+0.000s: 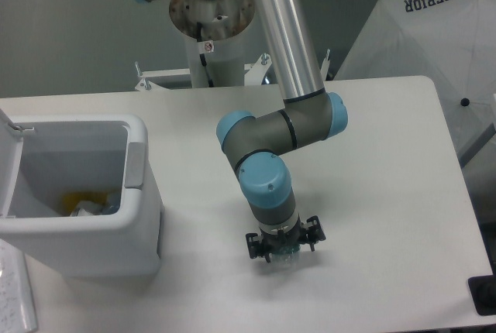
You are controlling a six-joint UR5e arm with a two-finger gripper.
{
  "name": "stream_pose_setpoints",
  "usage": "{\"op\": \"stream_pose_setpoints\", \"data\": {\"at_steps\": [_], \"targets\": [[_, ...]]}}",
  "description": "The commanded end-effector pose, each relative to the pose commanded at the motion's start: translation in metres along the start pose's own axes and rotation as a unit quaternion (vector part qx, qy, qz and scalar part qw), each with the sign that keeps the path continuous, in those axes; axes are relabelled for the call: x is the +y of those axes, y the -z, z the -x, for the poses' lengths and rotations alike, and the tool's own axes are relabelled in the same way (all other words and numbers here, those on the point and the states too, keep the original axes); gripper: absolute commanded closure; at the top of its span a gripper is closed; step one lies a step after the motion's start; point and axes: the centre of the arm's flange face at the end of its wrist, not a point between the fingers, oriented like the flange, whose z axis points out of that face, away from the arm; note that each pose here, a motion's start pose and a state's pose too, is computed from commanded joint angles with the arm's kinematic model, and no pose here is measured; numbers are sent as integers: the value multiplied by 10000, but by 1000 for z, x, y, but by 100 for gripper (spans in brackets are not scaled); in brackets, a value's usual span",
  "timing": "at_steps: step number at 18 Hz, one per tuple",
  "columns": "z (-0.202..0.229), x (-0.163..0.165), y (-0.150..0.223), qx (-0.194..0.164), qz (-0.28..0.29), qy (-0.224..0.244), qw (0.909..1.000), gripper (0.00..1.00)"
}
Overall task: Place the trash in the trash can
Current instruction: 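Close the gripper around the green-labelled bottle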
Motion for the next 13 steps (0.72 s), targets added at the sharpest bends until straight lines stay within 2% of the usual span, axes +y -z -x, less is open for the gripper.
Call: {"op": "stream_pose_setpoints", "data": {"at_steps": [1,7,13], "targets": [[0,0,0,-8,1,0,10000,4],[2,1,1,-84,10,1,10000,32],[2,1,1,-97,21,-23,9999,40]]}}
